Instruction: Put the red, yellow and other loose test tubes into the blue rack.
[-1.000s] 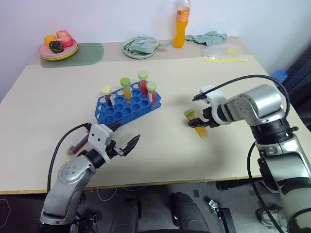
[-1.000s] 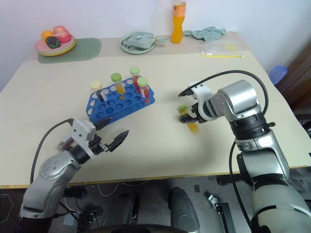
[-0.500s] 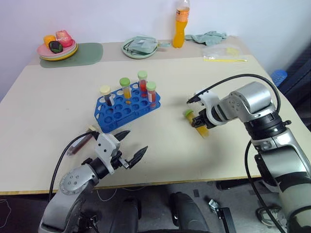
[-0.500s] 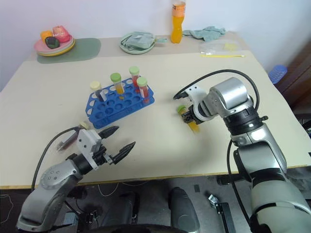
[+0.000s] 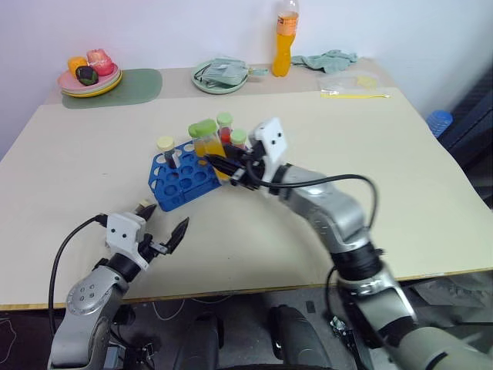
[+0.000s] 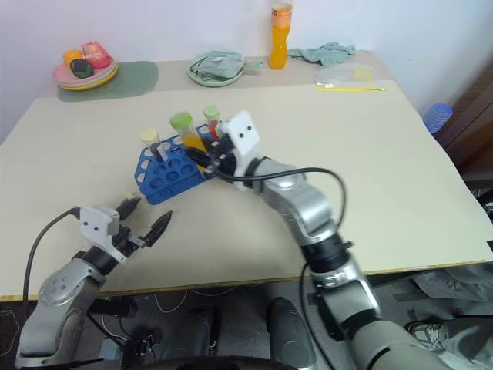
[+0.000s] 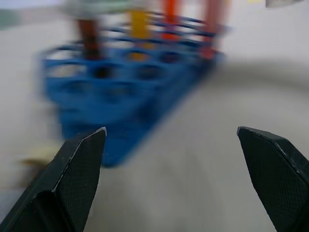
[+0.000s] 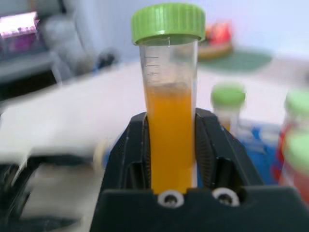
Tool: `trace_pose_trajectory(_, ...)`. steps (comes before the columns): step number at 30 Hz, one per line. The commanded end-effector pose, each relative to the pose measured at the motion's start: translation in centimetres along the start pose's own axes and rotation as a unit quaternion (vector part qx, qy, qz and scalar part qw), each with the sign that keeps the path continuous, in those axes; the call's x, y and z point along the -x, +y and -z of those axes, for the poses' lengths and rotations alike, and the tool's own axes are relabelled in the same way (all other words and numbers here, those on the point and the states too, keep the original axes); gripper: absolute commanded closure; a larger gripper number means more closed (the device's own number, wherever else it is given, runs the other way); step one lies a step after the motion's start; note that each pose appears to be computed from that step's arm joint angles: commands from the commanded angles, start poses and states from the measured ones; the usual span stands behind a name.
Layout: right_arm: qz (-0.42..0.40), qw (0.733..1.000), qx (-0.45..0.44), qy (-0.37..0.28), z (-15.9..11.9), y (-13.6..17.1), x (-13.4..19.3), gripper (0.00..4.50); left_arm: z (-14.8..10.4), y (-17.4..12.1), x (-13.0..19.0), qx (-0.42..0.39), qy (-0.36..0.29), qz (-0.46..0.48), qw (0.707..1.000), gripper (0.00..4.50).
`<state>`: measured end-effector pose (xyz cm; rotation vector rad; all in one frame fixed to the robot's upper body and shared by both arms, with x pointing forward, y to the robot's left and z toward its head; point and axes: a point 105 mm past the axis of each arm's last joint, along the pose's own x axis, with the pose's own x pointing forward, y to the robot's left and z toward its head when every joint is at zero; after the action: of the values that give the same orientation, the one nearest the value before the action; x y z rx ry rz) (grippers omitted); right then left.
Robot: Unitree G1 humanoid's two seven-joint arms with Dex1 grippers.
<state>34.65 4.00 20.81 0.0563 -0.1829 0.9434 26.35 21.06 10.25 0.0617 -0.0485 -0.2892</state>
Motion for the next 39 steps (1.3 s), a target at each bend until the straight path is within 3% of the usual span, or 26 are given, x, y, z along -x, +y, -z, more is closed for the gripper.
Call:
trace_pose_trajectory(1, 0.031, 0.997, 0.043, -0.048, -0.1, -0.1, -2.0, 3.74, -0.7, 0.6, 0.1, -0.015, -0.025, -0.032, 0.999, 0.0)
trace_pose_trajectory(6, 0.062, 0.996, 0.039, -0.054, 1.7, -0.8, -3.6, 3.74, -1.1, -0.4, -0.1, -0.012, -0.035, -0.034, 0.999, 0.0)
trace_pose_trajectory(16, 0.082, 0.995, 0.035, -0.049, 3.5, -1.9, -3.9, 3.74, -2.3, -1.5, -0.3, -0.009, -0.045, -0.03, 0.998, 0.0)
trace_pose_trajectory(39, 0.021, 0.999, 0.0, -0.034, 5.2, 0.5, -4.8, 3.74, -3.3, -2.0, -1.0, -0.009, -0.047, -0.014, 0.999, 0.0)
